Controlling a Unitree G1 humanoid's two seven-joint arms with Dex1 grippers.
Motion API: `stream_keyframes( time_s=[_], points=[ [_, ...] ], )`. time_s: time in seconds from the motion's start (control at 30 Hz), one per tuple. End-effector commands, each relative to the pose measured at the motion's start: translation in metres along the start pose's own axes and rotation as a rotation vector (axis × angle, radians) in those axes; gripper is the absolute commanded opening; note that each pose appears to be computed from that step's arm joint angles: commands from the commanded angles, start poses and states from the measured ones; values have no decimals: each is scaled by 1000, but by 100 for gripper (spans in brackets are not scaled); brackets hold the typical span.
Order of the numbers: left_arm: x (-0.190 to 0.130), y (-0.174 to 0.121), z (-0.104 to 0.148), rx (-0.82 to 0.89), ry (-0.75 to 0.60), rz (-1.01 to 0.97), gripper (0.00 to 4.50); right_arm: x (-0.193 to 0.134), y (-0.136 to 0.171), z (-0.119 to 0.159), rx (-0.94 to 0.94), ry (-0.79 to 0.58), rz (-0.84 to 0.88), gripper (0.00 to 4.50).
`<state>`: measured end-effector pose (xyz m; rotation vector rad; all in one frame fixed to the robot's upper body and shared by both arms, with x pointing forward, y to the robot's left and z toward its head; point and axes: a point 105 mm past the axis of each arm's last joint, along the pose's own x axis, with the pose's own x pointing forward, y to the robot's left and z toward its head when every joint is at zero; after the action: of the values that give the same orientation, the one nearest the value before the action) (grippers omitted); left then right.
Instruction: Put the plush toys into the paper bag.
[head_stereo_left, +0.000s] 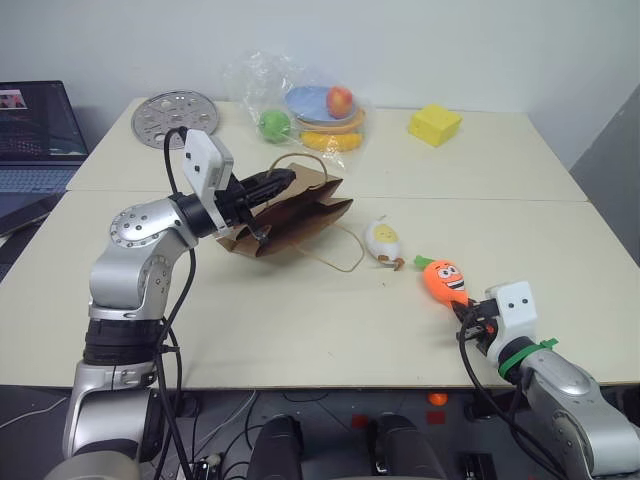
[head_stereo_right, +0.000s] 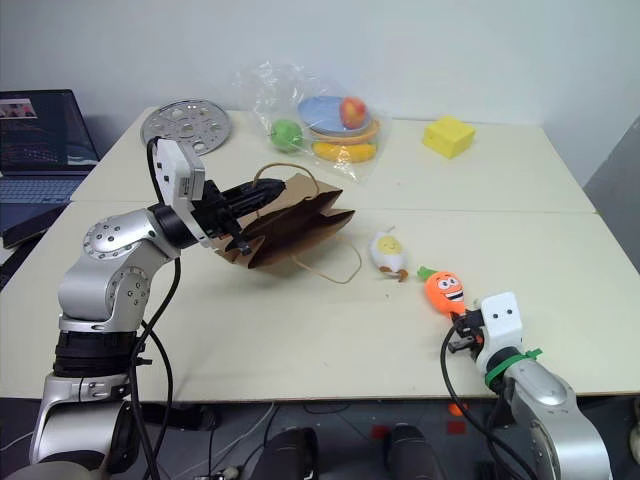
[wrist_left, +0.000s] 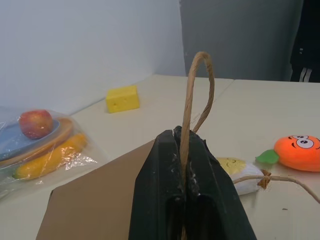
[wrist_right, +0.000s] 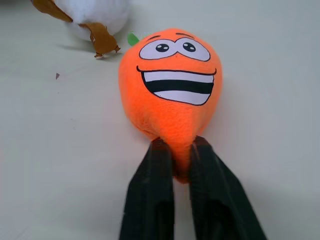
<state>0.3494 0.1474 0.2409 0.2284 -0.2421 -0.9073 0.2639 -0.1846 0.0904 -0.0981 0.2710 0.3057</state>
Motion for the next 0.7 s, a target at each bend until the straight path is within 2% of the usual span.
stream_keyframes(
  time_s=[0.03, 0.13, 0.2, 0.3, 0.37, 0.47, 0.7],
  points=[
    [-2, -1, 14, 35, -39, -4, 0, -7, 7, 34, -38, -122, 124, 2],
    [-1, -2, 11, 28, -37, -12, 0, -20, 23, 69, -43, -181, 354, 2],
    [0, -2, 11, 22, -39, -18, 0, -21, 25, 88, -39, -219, 394, 2],
    [3, -4, 10, 20, -40, -30, 0, -13, 48, 114, -62, -256, 484, 2],
    [4, -4, 10, 20, -42, -33, 0, -8, 57, 121, -72, -259, 507, 2],
    [9, -7, 11, 19, -56, -46, 0, 16, 78, 128, -84, -273, 516, 2],
    [14, -11, 13, 17, -64, -68, 0, 45, 108, 129, -80, -264, 537, 2]
  ],
)
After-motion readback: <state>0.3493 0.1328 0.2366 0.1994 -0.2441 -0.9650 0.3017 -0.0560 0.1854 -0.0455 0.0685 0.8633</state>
